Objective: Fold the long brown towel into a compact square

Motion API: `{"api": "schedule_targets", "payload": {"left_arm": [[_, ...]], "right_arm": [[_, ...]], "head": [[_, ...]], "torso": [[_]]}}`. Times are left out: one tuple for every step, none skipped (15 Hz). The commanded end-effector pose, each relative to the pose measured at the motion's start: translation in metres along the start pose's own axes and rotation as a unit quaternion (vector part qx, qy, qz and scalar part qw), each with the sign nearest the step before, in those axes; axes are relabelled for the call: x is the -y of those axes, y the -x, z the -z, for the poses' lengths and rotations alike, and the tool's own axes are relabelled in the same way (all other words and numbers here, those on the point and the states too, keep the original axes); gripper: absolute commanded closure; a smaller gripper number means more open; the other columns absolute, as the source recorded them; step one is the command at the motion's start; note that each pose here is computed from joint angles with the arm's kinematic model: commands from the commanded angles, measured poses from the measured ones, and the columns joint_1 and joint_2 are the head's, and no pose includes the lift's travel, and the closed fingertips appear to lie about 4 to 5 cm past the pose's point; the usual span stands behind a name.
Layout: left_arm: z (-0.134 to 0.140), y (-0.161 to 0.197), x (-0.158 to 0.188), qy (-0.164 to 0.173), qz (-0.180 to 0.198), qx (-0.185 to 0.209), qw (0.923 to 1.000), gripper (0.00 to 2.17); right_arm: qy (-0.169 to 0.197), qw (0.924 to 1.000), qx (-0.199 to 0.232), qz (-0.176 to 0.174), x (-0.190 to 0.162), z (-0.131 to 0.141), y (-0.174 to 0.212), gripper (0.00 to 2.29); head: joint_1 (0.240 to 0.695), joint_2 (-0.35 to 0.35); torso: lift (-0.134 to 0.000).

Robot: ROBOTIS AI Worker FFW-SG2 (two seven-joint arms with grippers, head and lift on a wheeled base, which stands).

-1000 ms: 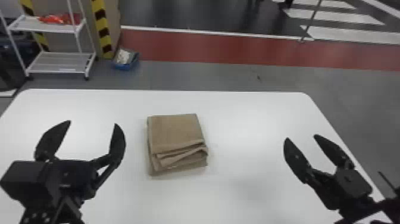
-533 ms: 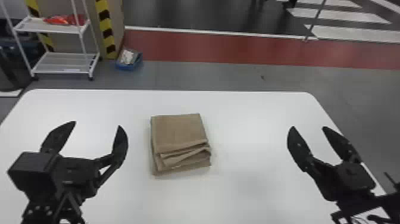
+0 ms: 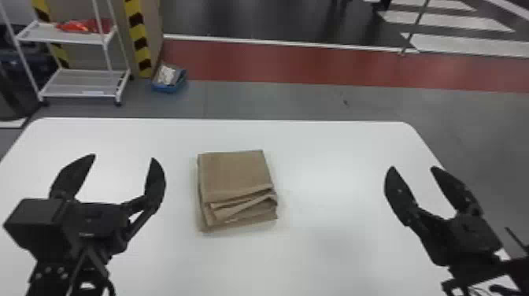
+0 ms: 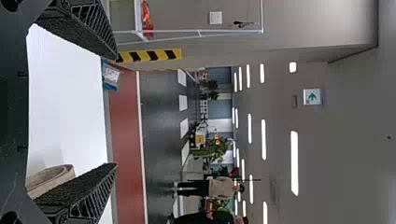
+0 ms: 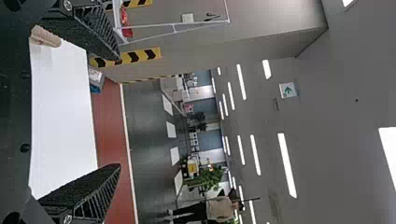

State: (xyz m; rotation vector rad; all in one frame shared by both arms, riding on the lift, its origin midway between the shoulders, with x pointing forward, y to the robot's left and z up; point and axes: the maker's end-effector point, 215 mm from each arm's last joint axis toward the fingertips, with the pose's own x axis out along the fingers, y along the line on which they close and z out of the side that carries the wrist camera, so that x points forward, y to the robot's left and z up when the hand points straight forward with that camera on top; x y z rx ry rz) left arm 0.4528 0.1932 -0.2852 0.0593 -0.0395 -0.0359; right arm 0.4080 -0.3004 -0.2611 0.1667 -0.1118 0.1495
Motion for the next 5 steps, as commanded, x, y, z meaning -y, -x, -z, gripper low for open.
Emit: {"api": "schedule_targets", "payload": {"left_arm": [[-0.0007,0.0009,-0.002,0.003,-0.005,0.006,1.0,0.07],[-0.0038,0.002,-0.0033,0.006,-0.005,0.013,0.9999,0.07],[-0.004,0.0021,-0.0057,0.007,-0.007,0.014,0.9999,0.07],[-0.0032,0.0025,-0.0056,0.007,-0.007,0.012,0.9999,0.07],[-0.0025,0.0024,-0.0064,0.007,-0.008,0.011,0.9999,0.07]], "right_arm": [[-0.001,1.0,0.0,0.0,0.0003,0.0011,-0.0005,0.07],[-0.001,1.0,-0.002,0.001,0.0013,0.0025,-0.0002,0.07],[-0.001,1.0,-0.002,0.001,0.0013,0.0025,-0.0002,0.07],[-0.001,1.0,-0.003,0.001,0.0017,0.0024,-0.0002,0.07],[-0.001,1.0,-0.003,0.001,0.0017,0.0024,-0.0002,0.07]], "head": [[0.695,-0.14],[0.695,-0.139],[0.695,-0.138],[0.695,-0.137],[0.695,-0.135]], "torso": [[-0.125],[-0.125],[-0.125],[-0.125],[-0.125]]}}
